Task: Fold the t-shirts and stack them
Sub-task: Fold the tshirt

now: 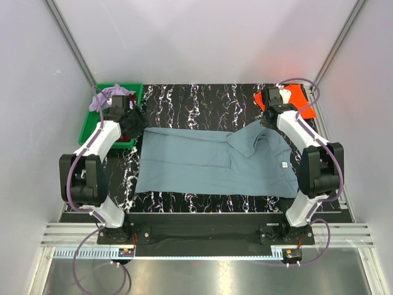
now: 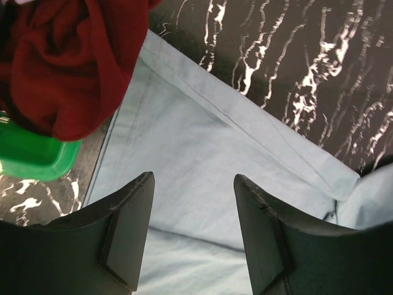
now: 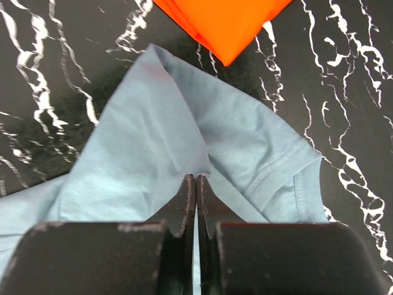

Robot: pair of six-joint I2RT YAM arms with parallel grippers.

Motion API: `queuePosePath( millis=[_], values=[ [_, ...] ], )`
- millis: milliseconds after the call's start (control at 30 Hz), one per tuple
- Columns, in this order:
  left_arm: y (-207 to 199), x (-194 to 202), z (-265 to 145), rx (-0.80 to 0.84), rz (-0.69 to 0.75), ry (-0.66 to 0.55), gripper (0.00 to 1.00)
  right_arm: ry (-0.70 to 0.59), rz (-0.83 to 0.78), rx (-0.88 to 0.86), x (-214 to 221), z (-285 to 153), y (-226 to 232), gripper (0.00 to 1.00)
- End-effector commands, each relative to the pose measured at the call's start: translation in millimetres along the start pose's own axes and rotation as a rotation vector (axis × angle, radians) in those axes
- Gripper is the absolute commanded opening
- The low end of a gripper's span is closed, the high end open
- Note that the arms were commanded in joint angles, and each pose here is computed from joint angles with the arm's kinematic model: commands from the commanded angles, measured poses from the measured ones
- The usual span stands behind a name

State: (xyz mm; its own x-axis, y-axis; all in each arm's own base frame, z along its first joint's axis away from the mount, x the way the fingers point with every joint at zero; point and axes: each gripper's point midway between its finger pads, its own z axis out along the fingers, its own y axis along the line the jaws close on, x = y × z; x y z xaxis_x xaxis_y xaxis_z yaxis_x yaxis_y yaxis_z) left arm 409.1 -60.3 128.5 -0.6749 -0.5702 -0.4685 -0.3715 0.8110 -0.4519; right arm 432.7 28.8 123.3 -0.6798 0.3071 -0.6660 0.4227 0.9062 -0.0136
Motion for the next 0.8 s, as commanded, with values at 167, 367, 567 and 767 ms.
queuePosePath(
  millis=[167,367,567,767],
  values=[
    [-3.4,-19.7,24.3,-0.131,-0.154,-0.088,0.62,-0.104,0.110,-0.037,-23.7,-21.7,-3.2,0.00],
    [13.1,-12.3,47.1,-0.273,-0.305,-0.070,0.60,-0.101,0.118,-0.066,-21.1,-25.1,-1.1,0.00],
    [8.0,-24.6,59.6,-0.320,-0.418,-0.132,0.50,-0.098,0.128,-0.101,-16.9,-27.3,2.6,0.00],
    [14.5,-15.9,77.6,-0.421,-0.420,-0.117,0.50,-0.088,0.123,-0.106,-9.5,-23.3,2.6,0.00]
  ],
)
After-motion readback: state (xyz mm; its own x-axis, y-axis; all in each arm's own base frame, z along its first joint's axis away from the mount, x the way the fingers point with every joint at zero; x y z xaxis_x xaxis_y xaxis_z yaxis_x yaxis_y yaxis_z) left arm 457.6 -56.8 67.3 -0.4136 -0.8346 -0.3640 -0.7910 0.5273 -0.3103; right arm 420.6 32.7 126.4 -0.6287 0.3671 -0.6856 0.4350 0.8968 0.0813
